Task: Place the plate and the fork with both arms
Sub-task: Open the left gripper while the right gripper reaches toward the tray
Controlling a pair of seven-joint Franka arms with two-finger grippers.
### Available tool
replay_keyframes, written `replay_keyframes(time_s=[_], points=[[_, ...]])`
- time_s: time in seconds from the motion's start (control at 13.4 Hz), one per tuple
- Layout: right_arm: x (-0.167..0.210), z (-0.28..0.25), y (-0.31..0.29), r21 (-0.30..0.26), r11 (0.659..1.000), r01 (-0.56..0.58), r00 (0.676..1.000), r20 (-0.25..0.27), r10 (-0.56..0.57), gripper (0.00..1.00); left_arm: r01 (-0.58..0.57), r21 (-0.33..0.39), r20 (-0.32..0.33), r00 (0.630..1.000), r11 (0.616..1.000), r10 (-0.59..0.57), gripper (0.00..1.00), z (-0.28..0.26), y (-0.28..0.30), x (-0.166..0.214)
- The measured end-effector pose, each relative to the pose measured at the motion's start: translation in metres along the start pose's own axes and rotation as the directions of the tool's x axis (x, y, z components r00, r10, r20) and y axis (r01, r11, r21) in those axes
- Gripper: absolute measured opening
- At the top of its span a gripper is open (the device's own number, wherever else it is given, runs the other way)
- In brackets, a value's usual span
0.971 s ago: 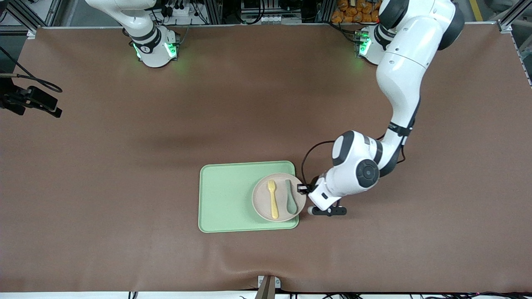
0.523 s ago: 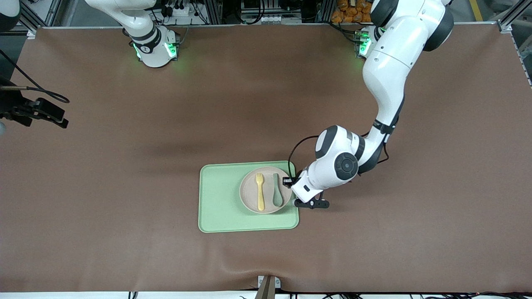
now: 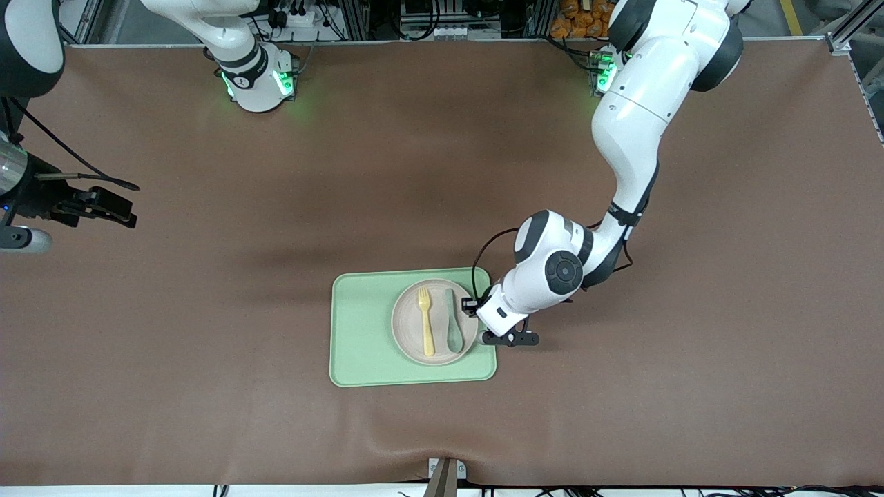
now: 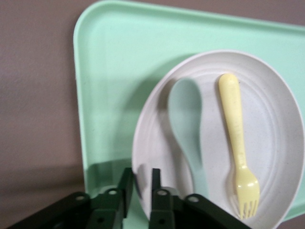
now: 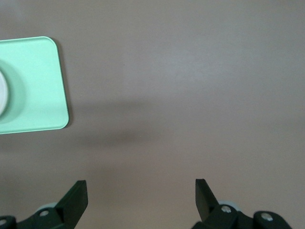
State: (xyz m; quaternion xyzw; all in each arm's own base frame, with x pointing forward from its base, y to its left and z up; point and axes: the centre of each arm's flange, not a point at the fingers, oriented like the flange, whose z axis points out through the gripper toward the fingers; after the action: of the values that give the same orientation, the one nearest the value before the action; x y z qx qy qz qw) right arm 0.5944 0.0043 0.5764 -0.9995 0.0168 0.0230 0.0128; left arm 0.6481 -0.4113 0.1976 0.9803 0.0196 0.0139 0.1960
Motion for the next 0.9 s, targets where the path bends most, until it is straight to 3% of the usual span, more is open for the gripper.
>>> replay_keyframes(time_s=[0.3,0.52,0.75,0.9], points=[[0.011,0.008,-0.015,0.08,0.997,0.006,0.999,-0.031,-0.004,1.0,0.009,-0.024,-0.061,0.998,1.0,-0.011,0.71,-0.011,0.007,0.008],[0.018,0.021,-0.027,0.128,0.992,0.011,1.0,-0.017,-0.009,1.0,0.017,-0.045,-0.113,0.993,0.999,-0.022,0.99,-0.044,0.009,0.026],[0.03,0.032,-0.075,0.131,0.988,0.083,0.994,-0.078,-0.073,1.0,0.045,-0.052,-0.139,0.989,0.998,-0.052,1.0,-0.092,-0.003,0.046],[0.033,0.045,-0.109,0.128,0.982,0.14,0.988,-0.086,-0.13,1.0,0.078,-0.042,-0.129,0.988,0.996,-0.083,1.0,-0.132,-0.021,0.062]])
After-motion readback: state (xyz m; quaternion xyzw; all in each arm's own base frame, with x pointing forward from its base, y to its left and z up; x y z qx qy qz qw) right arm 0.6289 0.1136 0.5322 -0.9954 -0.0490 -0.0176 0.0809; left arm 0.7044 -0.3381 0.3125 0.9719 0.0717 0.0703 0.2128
